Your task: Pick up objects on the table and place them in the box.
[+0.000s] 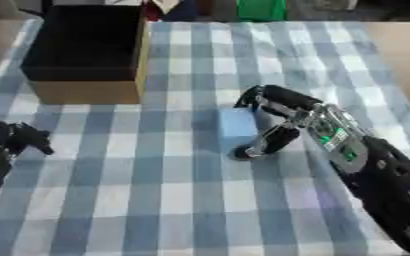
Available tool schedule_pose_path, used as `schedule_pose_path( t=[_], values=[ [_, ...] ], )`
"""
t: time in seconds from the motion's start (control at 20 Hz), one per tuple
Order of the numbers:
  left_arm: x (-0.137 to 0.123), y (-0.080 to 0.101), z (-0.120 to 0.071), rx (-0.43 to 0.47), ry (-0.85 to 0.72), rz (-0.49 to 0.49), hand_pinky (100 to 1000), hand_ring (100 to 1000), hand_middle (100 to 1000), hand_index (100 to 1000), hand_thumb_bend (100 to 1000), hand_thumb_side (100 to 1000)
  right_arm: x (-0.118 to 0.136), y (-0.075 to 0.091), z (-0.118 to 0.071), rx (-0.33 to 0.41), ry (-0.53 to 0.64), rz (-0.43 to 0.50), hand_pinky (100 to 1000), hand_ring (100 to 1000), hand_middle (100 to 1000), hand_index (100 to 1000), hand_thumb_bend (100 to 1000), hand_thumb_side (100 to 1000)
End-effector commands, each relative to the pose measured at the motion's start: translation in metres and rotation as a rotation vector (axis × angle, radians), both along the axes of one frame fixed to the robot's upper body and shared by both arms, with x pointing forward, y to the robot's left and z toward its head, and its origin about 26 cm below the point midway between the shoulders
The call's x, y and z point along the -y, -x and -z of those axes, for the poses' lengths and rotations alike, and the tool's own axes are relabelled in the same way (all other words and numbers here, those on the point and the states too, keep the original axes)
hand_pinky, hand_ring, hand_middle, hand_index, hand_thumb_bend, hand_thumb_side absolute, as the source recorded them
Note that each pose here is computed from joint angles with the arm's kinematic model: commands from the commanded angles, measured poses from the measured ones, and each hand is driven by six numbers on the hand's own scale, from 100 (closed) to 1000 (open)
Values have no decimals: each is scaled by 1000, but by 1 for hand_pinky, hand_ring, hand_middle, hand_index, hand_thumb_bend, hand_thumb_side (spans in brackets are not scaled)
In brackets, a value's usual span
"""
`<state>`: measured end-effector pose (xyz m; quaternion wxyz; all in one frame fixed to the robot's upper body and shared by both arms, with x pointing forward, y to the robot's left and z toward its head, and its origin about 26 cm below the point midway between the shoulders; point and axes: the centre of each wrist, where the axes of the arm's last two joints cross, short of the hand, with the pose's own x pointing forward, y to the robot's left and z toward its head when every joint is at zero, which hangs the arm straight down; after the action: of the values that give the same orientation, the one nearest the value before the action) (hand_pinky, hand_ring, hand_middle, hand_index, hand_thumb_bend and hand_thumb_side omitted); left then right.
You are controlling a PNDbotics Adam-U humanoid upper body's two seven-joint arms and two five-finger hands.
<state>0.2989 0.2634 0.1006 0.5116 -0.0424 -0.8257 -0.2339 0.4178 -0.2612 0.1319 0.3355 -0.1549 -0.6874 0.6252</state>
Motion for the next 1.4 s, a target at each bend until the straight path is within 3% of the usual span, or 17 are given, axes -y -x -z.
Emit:
schedule_pose_path(
  t=[0.05,0.5,1.0,1.4],
  values=[
    [-1,0,-5,16,-10,5,888,538,522,548,187,945,4,-1,-13,52,-16,8,627,695,469,632,539,271],
    [-2,0,-4,11,-12,1,888,536,521,548,187,943,0,7,-46,122,-76,-40,621,684,447,609,515,225],
    [-3,1,-4,8,-18,5,888,534,521,547,187,940,-2,21,-110,223,-135,-95,623,673,447,604,496,181],
    [4,-3,-8,17,-24,55,887,533,521,547,186,933,-4,20,-154,293,-198,-92,625,661,449,602,484,142]
  ],
)
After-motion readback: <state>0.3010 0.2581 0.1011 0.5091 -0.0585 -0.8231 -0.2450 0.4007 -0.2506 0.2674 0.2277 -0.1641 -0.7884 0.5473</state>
